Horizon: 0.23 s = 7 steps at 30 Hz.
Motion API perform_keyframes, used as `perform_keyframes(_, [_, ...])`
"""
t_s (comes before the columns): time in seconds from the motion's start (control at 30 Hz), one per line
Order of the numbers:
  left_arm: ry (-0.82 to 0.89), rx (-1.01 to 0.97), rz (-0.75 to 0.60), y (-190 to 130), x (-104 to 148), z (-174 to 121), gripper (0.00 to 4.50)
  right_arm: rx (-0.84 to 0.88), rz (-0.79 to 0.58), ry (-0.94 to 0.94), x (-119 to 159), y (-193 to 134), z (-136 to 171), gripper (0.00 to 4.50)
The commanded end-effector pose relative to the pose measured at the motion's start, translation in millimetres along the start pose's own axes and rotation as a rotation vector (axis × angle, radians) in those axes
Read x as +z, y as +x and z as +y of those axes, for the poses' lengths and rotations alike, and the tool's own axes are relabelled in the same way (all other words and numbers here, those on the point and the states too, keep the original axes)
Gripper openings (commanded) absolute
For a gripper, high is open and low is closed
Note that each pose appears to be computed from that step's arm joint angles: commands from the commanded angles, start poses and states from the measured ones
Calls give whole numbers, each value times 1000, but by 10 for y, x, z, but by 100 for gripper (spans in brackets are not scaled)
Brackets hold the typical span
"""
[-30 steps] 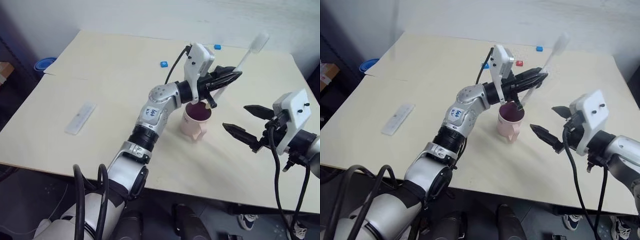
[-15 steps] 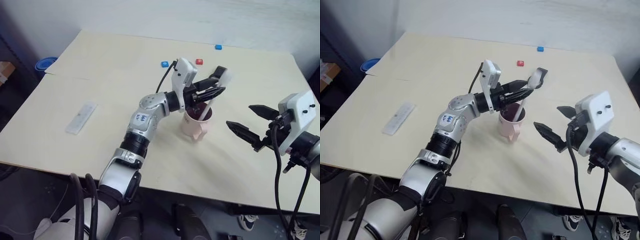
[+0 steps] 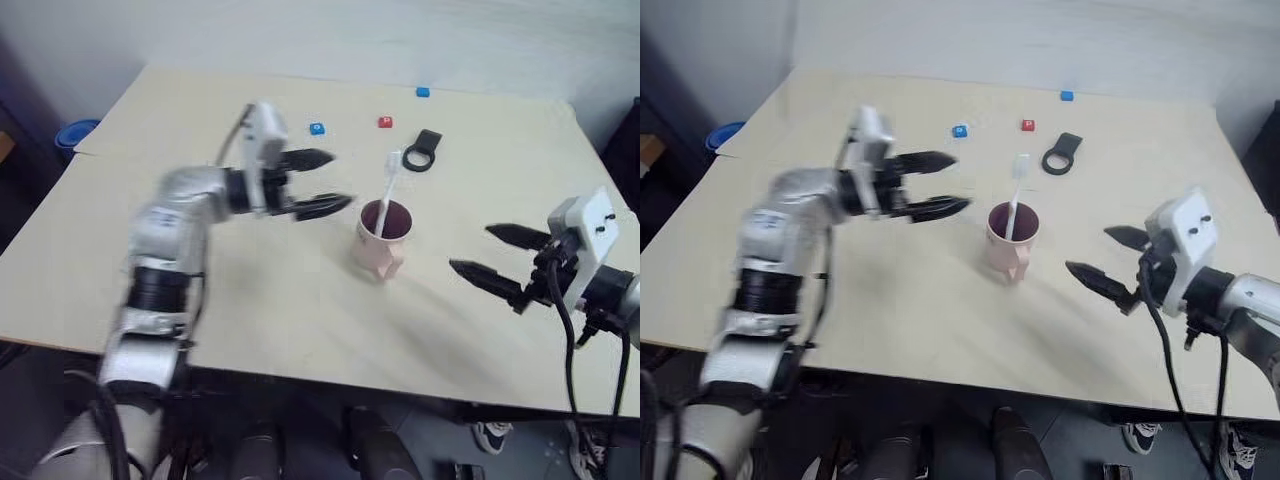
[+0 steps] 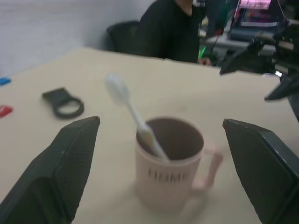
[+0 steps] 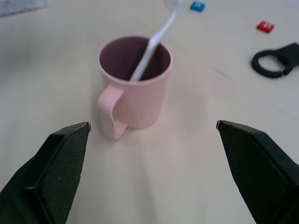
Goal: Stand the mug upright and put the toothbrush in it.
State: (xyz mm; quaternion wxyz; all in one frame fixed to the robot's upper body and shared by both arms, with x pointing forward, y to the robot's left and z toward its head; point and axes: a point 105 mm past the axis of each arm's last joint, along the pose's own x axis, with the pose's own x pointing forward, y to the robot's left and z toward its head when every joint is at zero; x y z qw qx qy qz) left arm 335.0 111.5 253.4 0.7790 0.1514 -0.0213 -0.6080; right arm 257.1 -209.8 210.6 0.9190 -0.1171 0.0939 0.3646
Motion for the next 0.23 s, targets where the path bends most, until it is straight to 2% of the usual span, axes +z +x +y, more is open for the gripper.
perform_keyframes(0.03, [108, -124, 191, -526, -30, -246, 449, 121, 27, -54, 26, -148, -21, 450])
perform_keyframes(0.13, [132, -81, 340, -928, -77, -240, 449, 143, 52, -76, 37, -230, -201, 450])
perform_keyframes(0.23, [129, -36, 351, -1015, -51, -236, 449, 129, 38, -76, 81, -232, -341, 450])
